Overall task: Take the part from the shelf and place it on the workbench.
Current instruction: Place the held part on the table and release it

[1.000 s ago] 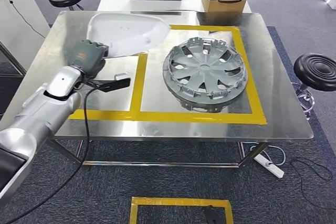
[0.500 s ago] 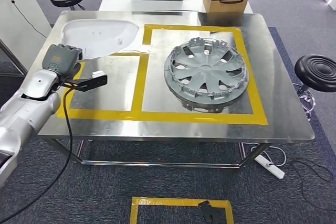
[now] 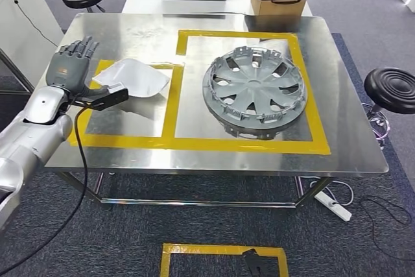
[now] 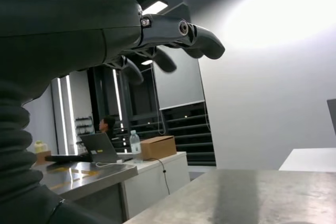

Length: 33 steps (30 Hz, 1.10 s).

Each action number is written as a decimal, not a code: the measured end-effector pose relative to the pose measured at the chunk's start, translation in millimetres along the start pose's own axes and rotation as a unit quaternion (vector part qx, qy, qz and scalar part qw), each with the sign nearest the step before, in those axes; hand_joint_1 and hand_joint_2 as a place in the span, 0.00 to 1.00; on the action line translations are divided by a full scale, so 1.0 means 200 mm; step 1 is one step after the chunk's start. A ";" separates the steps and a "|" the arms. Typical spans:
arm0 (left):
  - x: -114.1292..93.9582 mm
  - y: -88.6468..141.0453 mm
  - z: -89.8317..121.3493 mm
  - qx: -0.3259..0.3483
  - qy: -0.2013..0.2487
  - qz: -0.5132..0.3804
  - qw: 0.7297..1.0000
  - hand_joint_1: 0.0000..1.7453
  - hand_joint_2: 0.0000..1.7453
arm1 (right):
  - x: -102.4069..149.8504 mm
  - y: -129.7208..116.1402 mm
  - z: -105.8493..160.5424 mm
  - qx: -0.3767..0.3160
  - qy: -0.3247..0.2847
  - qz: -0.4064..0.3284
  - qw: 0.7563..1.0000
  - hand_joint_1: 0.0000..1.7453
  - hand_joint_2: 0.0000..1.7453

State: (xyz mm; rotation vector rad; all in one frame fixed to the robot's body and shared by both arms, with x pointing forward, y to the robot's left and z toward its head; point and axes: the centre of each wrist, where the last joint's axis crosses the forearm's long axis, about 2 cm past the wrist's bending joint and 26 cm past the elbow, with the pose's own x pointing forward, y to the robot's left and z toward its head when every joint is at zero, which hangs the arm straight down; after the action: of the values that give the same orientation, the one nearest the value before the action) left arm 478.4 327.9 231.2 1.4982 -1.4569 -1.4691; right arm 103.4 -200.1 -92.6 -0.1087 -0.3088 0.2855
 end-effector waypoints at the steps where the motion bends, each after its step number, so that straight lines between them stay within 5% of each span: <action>1: 0.00 0.00 0.00 0.000 0.001 0.001 1.000 0.00 0.00 | 0.00 0.00 0.00 0.000 0.000 0.000 1.000 0.00 0.00; 18: -0.02 -0.06 0.06 0.004 0.042 0.038 0.998 0.00 0.00 | 0.00 0.02 0.00 0.003 0.001 0.007 1.000 0.00 0.00; 33: 0.00 -0.09 0.08 -0.003 0.035 0.041 0.999 0.00 0.00 | 0.00 0.02 0.01 0.004 0.003 0.009 1.000 0.00 0.00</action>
State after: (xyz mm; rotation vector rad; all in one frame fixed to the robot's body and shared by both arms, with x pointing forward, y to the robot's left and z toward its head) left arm 468.6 337.4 210.0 1.4545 -1.4528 -1.3593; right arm 102.1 -196.1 -92.1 -0.1041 -0.3016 0.3033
